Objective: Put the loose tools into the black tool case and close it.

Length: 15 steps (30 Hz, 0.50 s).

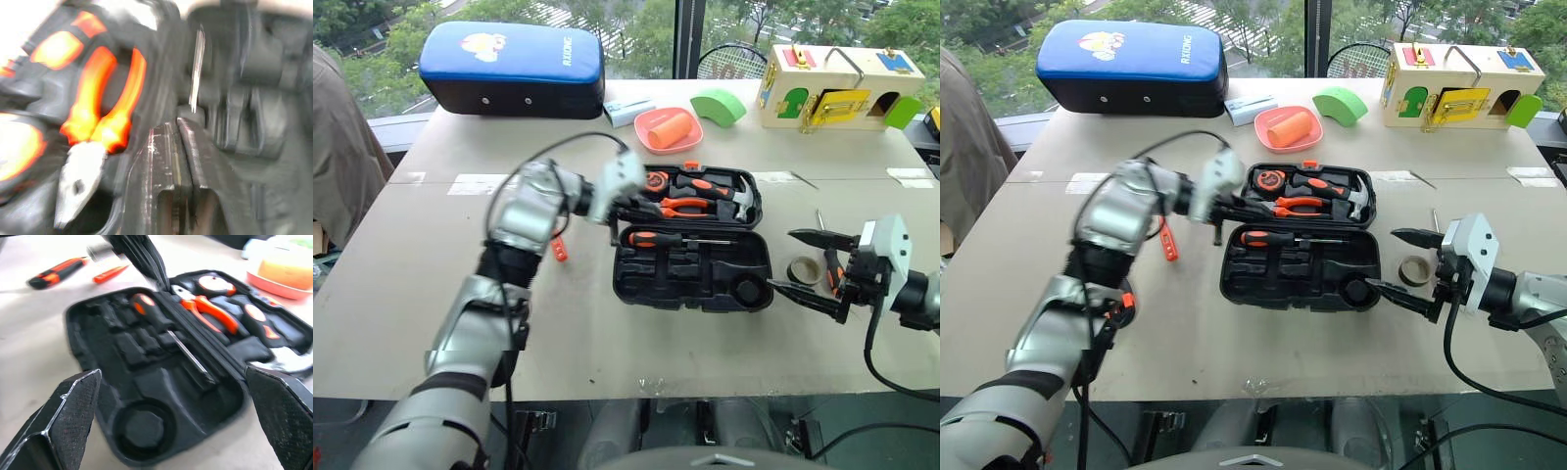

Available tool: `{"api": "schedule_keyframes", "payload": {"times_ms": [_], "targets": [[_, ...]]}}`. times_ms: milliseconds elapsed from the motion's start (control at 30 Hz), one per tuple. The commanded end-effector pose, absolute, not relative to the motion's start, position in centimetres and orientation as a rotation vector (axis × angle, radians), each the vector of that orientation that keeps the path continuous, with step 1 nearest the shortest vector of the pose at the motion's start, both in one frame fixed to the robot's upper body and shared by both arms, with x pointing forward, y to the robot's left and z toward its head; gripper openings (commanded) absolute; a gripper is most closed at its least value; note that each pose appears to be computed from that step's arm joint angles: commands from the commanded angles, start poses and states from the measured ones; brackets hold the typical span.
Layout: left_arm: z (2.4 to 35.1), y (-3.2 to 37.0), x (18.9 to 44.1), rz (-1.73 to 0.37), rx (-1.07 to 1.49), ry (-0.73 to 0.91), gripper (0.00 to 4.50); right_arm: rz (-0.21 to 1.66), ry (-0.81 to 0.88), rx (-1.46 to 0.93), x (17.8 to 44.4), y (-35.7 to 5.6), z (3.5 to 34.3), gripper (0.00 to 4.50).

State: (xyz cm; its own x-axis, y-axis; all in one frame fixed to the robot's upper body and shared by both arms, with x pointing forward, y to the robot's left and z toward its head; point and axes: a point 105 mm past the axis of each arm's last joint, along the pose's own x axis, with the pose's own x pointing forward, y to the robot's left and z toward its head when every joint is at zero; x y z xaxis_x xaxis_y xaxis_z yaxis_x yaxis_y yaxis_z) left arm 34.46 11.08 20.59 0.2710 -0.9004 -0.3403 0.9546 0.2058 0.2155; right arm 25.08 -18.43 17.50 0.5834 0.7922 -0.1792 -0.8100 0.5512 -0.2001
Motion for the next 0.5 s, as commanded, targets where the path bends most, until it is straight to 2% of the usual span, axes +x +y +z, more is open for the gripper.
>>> {"api": "schedule_keyframes", "payload": {"times_ms": [33,100,167,233,367,500], "targets": [[24.0,12.7,29.3,-1.384,0.260,0.095,2.20,0.816,0.065,-0.279,25.1,-20.9,18.0,4.50],[24.3,13.0,26.6,-1.454,0.210,0.109,3.05,0.775,0.109,-0.261,24.0,-22.1,17.3,4.50],[24.5,12.8,25.1,-1.496,0.164,0.123,3.90,0.737,0.155,-0.242,22.7,-23.3,16.7,4.50],[24.7,12.2,24.3,-1.522,0.138,0.125,4.46,0.692,0.189,-0.224,21.5,-24.3,16.3,4.50],[24.9,10.7,23.8,-1.591,0.122,0.103,4.46,0.552,0.251,-0.193,18.6,-26.5,15.6,4.50],[24.3,10.0,24.4,-1.634,0.123,0.111,4.46,0.482,0.297,-0.158,16.0,-26.5,14.8,4.50]]}}
